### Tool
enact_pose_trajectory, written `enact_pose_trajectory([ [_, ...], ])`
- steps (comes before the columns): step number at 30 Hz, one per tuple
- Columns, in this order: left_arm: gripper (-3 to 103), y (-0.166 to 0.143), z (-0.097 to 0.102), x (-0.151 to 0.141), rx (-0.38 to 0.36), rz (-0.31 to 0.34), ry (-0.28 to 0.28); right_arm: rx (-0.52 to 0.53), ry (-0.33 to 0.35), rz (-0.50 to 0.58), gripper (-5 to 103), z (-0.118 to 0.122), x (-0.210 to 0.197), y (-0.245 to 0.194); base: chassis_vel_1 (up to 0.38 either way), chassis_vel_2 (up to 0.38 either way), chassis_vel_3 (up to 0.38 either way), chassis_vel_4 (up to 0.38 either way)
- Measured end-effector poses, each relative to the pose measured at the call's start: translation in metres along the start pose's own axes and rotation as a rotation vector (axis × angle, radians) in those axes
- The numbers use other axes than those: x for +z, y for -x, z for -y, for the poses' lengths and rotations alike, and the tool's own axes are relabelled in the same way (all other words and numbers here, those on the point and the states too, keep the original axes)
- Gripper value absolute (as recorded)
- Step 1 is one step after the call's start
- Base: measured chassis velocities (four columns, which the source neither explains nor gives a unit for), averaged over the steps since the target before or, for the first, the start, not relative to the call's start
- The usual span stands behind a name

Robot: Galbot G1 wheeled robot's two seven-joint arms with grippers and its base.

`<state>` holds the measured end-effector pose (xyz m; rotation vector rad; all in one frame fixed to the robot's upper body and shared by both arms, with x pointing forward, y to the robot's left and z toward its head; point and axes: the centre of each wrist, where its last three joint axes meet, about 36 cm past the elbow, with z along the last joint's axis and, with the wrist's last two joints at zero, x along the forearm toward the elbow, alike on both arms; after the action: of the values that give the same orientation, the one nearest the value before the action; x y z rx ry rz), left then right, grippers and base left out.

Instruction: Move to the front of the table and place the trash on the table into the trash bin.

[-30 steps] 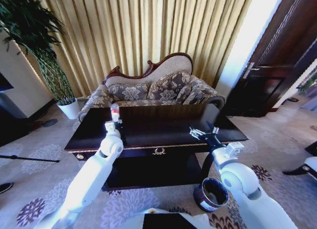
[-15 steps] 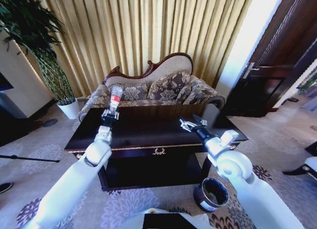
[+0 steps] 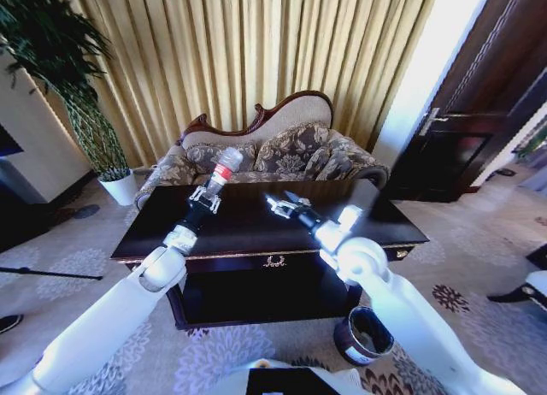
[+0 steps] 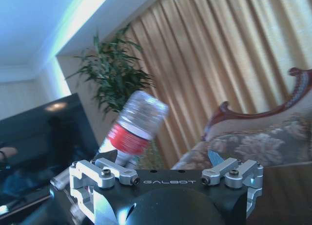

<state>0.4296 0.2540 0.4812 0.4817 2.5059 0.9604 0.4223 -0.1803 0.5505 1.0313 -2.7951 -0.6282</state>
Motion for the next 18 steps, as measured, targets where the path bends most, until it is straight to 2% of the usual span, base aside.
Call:
enact_pose_trajectory([
  [6,29,-0.004,0.013,-0.009,0.08,0.036,0.018,-0.055,0.025,-0.004,100,-0.009,0.001,0.023,0.0,0.0,0.0,0.0],
  [18,29,-0.011,0.017,-0.028,0.163,0.086,0.019,-0.09,0.028,-0.015,100,-0.018,0.003,0.042,0.0,0.0,0.0,0.0],
])
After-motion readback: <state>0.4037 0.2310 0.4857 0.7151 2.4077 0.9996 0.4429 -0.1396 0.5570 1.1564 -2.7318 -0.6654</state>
